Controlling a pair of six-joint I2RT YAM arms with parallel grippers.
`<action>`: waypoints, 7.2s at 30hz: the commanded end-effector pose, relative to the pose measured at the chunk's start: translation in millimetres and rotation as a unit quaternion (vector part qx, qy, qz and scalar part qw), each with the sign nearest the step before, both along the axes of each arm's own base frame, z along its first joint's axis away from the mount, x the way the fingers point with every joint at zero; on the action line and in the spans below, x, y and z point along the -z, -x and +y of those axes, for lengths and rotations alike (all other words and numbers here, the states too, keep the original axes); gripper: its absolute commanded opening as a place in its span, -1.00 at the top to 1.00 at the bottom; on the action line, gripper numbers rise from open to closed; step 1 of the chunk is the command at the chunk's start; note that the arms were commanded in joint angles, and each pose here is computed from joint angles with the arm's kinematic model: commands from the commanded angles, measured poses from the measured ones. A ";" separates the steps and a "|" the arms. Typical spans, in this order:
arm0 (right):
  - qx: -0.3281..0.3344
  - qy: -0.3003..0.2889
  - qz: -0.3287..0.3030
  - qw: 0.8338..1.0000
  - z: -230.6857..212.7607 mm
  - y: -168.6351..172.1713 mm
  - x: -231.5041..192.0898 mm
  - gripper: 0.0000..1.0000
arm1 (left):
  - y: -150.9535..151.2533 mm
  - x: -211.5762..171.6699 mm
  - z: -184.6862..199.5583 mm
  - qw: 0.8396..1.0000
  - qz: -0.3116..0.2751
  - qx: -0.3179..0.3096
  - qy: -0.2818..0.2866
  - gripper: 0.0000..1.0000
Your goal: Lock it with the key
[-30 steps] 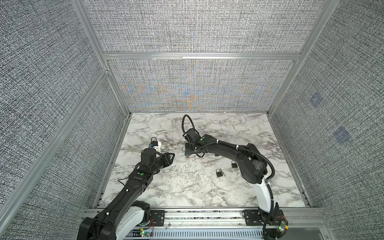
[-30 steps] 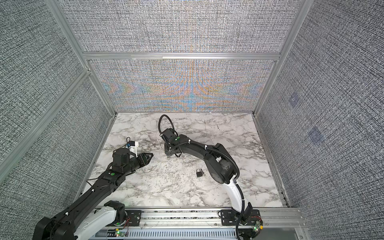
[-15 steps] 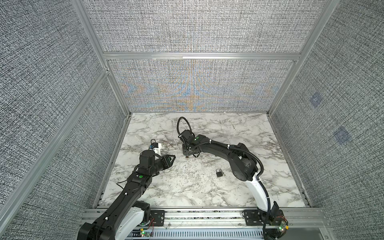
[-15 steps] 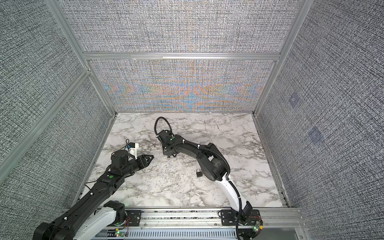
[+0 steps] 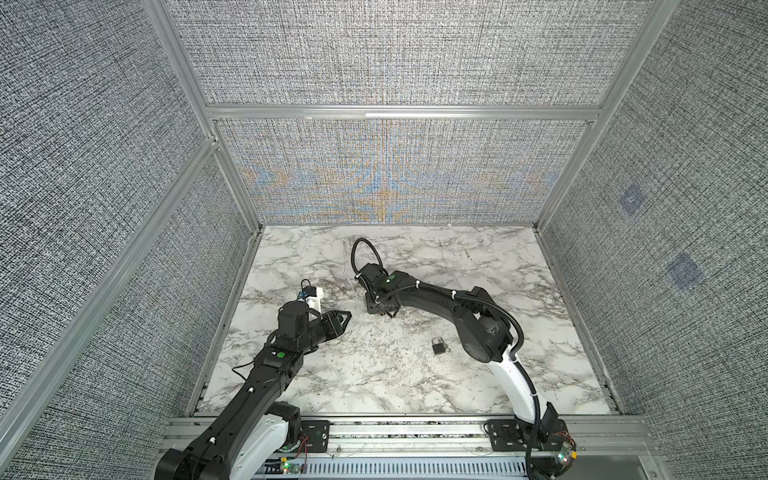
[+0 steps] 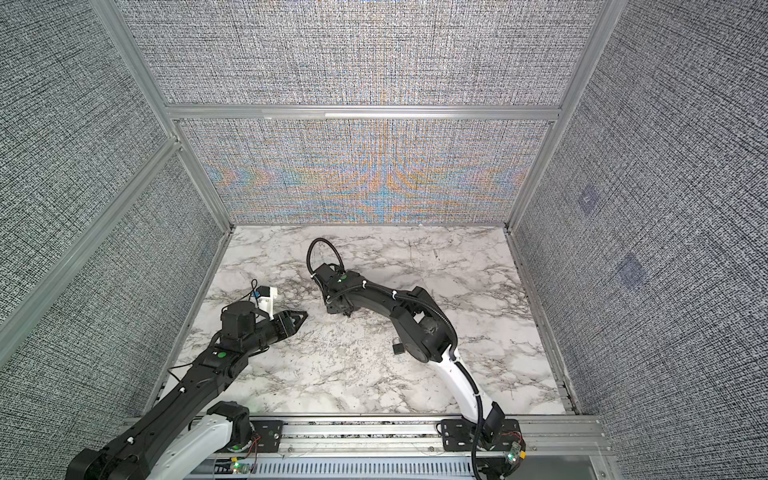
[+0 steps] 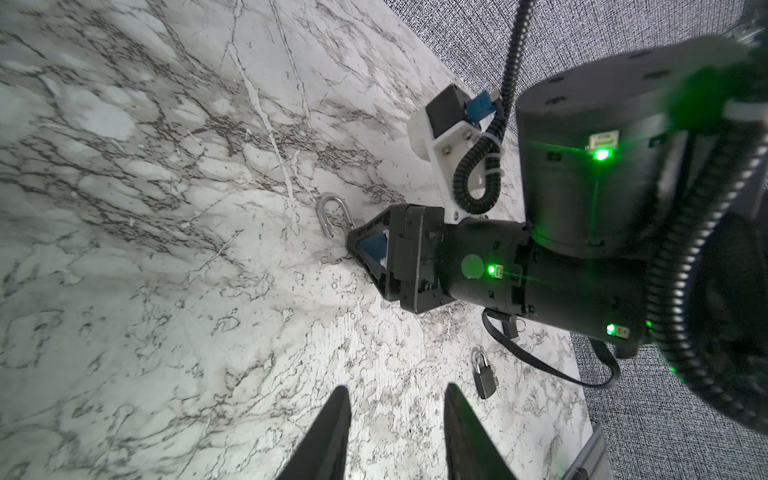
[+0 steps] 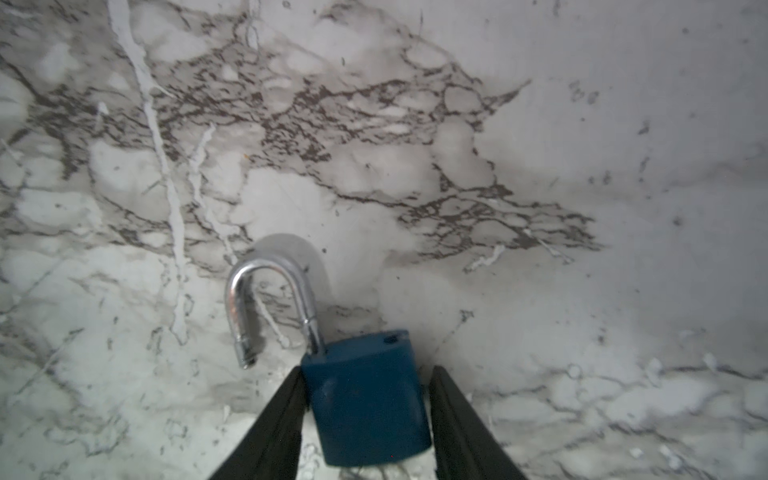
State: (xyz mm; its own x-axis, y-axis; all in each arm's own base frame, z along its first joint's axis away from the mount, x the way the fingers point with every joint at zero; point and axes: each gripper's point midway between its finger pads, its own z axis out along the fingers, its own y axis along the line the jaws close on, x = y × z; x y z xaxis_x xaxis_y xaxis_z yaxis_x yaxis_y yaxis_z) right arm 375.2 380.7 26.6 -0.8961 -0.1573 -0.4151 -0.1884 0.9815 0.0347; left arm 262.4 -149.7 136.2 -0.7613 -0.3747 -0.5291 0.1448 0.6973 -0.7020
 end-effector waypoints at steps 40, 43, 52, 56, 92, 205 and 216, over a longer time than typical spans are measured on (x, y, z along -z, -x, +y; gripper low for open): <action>-0.086 -0.053 -0.006 0.995 -10.0 39.6 -64.4 0.63 | -14.4 7.6 -5.1 1.000 0.013 0.001 0.003 0.21; -0.098 -0.068 -0.004 0.993 -11.4 51.7 -74.7 0.62 | -18.1 4.8 -13.7 1.000 0.004 0.020 0.021 0.20; -0.131 -0.095 0.001 0.987 -11.9 87.8 -95.8 0.62 | -27.7 -4.9 -36.5 0.995 -0.023 0.074 0.067 0.19; -0.135 -0.104 0.000 0.985 -11.4 93.7 -99.2 0.62 | -27.8 -12.0 -42.8 0.992 -0.037 0.092 0.079 0.19; -0.155 -0.125 -0.005 0.980 4.5 101.1 -112.8 0.61 | -25.1 9.1 -63.7 0.987 -0.007 0.133 0.088 0.96; -0.280 -0.484 0.069 0.826 -42.1 163.8 -181.6 1.00 | 29.5 -72.6 -95.4 0.954 -0.118 0.275 -0.003 0.23; -0.279 -0.486 0.069 0.826 -43.0 164.7 -183.5 1.00 | 27.4 -68.9 -93.4 0.957 -0.114 0.268 -0.010 0.25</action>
